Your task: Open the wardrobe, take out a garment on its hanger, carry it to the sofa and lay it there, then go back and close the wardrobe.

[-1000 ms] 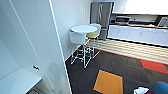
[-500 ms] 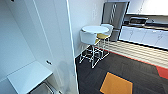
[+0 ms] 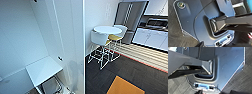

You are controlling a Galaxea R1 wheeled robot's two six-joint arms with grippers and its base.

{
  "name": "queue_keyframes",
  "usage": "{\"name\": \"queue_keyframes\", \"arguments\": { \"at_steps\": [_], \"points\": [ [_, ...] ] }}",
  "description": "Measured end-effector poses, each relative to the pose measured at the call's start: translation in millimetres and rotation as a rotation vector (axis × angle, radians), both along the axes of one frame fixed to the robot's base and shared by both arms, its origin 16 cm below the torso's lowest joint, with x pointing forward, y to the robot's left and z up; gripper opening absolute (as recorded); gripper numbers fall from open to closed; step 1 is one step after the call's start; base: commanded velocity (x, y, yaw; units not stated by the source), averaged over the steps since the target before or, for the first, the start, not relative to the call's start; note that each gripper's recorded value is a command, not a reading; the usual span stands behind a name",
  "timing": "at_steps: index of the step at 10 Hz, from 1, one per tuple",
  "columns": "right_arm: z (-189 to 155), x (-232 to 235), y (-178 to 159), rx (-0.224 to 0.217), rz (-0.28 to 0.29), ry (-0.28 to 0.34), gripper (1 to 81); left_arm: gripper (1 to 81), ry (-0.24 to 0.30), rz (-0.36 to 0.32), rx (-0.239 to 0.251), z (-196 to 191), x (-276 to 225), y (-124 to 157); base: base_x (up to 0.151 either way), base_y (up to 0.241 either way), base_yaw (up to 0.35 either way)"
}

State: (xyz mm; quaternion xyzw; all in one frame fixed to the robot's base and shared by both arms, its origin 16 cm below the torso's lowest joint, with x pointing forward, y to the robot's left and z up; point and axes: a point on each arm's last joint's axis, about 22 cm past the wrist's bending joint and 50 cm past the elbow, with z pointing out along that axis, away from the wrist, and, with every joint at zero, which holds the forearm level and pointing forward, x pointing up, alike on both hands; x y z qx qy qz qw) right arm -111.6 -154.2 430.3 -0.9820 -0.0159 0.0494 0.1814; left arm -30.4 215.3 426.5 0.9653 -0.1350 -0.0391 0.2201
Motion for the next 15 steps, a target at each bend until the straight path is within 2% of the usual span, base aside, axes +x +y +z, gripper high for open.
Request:
{"name": "queue_keyframes", "arguments": {
  "at_steps": [4,15],
  "points": [
    [0.2,-0.7,0.0,0.0,-0.001,0.002,81.1,81.1,0.0,-0.004,0.018,-1.4,-2.6,3.4,0.0,0.0,0.317],
    [-0.3,0.2,-1.9,-0.004,-0.001,0.001,81.1,81.1,-0.005,-0.005,0.019,-1.9,1.2,4.0,0.0,0.0,0.304]
  ]
}}
